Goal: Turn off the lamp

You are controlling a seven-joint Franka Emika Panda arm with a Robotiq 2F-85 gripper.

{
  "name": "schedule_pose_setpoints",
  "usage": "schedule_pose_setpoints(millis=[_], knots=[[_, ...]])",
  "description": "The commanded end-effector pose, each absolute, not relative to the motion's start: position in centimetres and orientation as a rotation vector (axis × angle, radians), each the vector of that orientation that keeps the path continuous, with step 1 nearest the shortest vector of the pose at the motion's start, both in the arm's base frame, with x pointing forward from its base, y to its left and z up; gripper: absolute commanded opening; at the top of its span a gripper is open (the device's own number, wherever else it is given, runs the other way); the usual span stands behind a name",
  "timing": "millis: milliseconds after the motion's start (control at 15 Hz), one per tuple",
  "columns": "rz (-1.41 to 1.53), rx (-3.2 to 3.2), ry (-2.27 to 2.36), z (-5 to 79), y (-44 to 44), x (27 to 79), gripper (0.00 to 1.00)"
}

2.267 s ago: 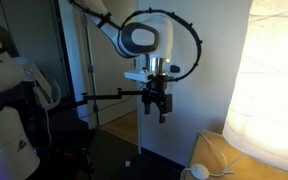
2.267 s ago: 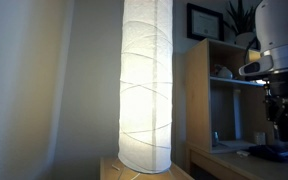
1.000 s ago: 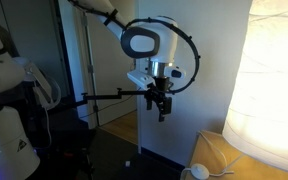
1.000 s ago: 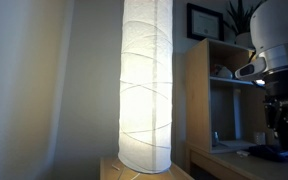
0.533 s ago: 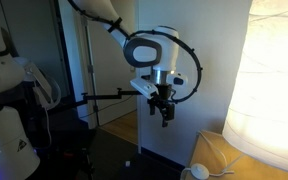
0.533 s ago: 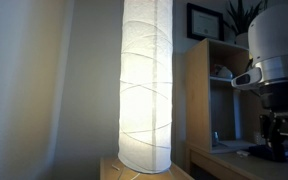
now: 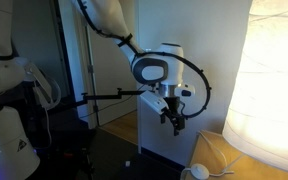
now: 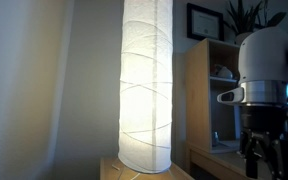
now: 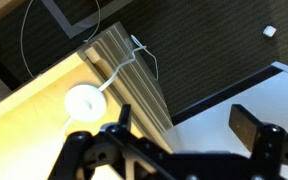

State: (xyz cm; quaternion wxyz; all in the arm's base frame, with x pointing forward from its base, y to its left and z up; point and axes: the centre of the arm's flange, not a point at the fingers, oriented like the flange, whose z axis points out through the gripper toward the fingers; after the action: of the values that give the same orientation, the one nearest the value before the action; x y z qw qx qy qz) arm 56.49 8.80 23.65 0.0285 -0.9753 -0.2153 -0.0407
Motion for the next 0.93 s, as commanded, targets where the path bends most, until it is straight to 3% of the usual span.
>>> schedule_pose_setpoints(millis=[0,400,867], knots=[[-0.247,-3.055,-0.599,22.5,8.4,59.2,1.00],[-0.399,-3.126,-0.473,22.0,6.1,62.0,1.00],[-0.381,-3.146,-0.312,22.3,4.1,63.5,1.00]])
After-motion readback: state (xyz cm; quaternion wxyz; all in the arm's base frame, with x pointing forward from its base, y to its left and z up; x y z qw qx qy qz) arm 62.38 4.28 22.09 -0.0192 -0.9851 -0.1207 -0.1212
